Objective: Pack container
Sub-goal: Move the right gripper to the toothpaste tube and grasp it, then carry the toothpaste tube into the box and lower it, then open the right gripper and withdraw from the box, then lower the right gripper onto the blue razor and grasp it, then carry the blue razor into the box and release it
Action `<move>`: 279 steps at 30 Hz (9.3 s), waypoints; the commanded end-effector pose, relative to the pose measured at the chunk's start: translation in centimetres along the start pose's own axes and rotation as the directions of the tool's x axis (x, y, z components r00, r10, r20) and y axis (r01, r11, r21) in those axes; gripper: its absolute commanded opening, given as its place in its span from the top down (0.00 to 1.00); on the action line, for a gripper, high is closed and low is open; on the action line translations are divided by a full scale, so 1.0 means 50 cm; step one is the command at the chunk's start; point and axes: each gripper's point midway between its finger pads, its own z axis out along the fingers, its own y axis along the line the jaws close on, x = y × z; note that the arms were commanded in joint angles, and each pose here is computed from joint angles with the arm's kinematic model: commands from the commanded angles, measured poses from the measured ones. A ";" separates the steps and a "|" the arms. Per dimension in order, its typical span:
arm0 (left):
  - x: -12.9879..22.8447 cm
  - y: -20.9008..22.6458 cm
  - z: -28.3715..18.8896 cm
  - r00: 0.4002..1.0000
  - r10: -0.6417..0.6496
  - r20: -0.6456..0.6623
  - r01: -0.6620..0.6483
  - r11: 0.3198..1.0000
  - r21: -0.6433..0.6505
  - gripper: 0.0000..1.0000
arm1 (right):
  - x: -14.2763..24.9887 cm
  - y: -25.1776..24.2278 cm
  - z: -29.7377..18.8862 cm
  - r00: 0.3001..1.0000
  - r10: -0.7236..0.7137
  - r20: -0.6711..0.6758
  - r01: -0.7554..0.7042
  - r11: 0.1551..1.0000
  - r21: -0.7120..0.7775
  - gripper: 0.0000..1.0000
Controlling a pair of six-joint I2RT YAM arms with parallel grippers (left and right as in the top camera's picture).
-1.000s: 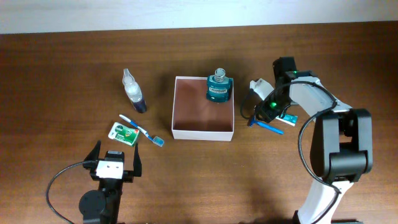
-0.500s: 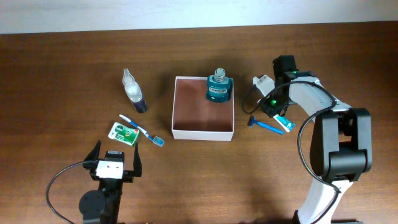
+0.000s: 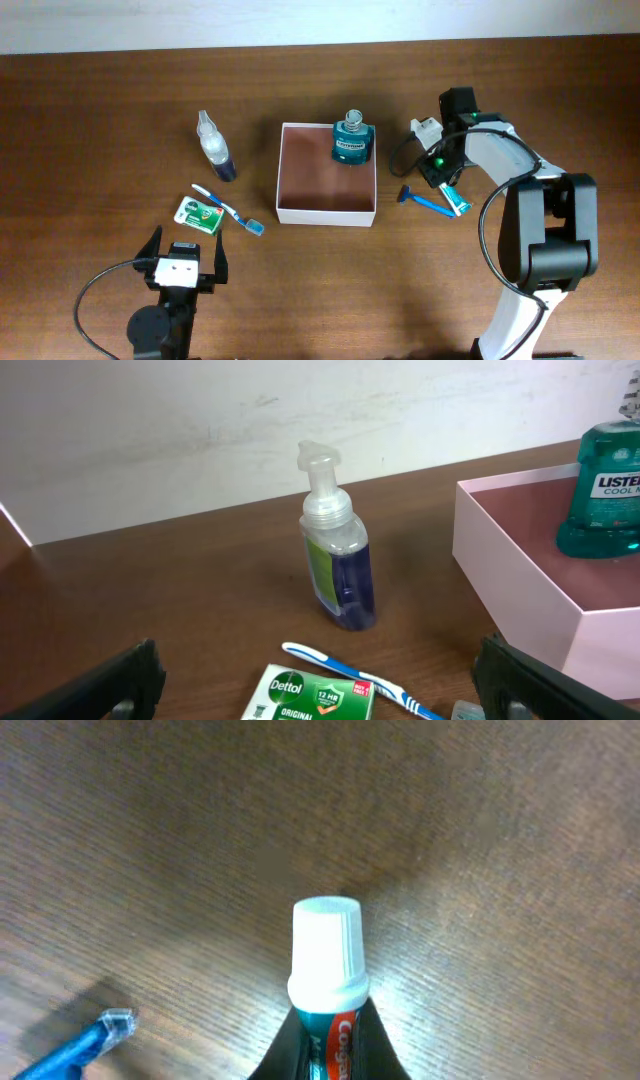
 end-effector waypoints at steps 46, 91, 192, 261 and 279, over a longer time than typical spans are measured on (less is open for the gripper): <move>0.007 0.004 0.000 1.000 -0.006 -0.009 0.006 1.000 -0.013 0.00 | -0.159 0.482 -0.301 0.842 -0.473 0.259 0.524 0.831 -0.187 0.96; 0.007 0.004 0.000 1.000 -0.006 -0.009 0.006 1.000 -0.013 0.01 | -0.137 0.501 -0.130 0.606 -0.769 0.203 0.793 0.565 -0.229 0.73; 0.007 0.004 0.000 1.000 -0.006 -0.009 0.006 1.000 -0.013 0.01 | 0.118 0.089 -0.010 0.999 -0.034 0.043 0.031 0.998 0.063 0.68; 0.007 0.004 0.000 1.000 -0.006 -0.009 0.006 1.000 -0.013 0.01 | -0.020 0.331 -0.426 0.846 -0.388 0.367 0.435 0.899 -0.053 0.96; 0.007 0.004 0.000 1.000 -0.006 -0.009 0.006 1.000 -0.013 0.01 | -0.116 0.411 -0.269 0.676 -0.647 0.353 0.696 0.718 -0.016 0.96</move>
